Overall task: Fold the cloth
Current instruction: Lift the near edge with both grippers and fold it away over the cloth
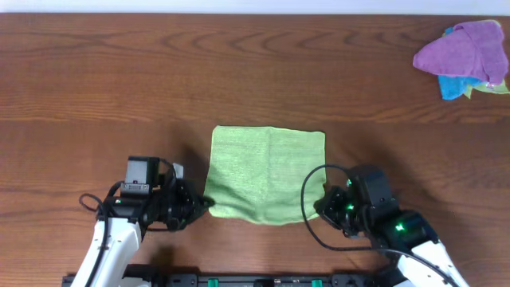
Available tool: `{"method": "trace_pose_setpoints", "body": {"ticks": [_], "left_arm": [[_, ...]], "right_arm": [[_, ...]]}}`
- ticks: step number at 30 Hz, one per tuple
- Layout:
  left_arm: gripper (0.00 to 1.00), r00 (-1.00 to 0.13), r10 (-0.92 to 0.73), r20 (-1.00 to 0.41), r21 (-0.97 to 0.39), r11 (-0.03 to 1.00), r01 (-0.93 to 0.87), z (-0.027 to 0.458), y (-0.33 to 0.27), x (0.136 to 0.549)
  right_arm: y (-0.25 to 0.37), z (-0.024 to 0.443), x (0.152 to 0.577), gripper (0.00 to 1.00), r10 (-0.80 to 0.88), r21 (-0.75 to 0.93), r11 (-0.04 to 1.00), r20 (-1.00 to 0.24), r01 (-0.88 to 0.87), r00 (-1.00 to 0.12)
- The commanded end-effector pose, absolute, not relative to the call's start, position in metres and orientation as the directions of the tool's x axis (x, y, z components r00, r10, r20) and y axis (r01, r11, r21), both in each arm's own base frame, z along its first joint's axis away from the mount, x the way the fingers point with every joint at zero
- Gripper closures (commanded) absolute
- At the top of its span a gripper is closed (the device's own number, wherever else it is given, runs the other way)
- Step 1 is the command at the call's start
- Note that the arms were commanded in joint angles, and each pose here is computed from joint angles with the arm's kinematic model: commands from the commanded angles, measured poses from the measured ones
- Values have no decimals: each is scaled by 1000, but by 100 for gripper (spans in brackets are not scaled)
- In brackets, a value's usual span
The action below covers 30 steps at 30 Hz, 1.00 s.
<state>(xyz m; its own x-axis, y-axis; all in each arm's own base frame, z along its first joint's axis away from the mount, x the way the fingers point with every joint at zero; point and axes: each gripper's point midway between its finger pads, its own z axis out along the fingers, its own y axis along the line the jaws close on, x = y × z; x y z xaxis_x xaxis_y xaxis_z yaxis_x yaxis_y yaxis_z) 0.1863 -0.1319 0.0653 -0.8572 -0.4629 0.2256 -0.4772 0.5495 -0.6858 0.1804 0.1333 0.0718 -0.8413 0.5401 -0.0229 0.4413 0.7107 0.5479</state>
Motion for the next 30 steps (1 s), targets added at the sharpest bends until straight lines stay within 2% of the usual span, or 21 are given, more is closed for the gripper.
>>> {"method": "trace_pose_setpoints", "body": {"ticks": [1, 17, 30], "left_arm": [[94, -842, -508, 180, -705, 530, -471, 77, -129, 206], [94, -769, -631, 107, -734, 472, -489, 74, -121, 261], [94, -799, -600, 42, -727, 530, -437, 66, -142, 300]], "right_arm": [[131, 76, 194, 99, 545, 547, 727, -89, 416, -834], [131, 73, 244, 99, 536, 536, 760, -197, 368, -821], [116, 68, 270, 99, 540, 504, 779, -238, 373, -807]]}}
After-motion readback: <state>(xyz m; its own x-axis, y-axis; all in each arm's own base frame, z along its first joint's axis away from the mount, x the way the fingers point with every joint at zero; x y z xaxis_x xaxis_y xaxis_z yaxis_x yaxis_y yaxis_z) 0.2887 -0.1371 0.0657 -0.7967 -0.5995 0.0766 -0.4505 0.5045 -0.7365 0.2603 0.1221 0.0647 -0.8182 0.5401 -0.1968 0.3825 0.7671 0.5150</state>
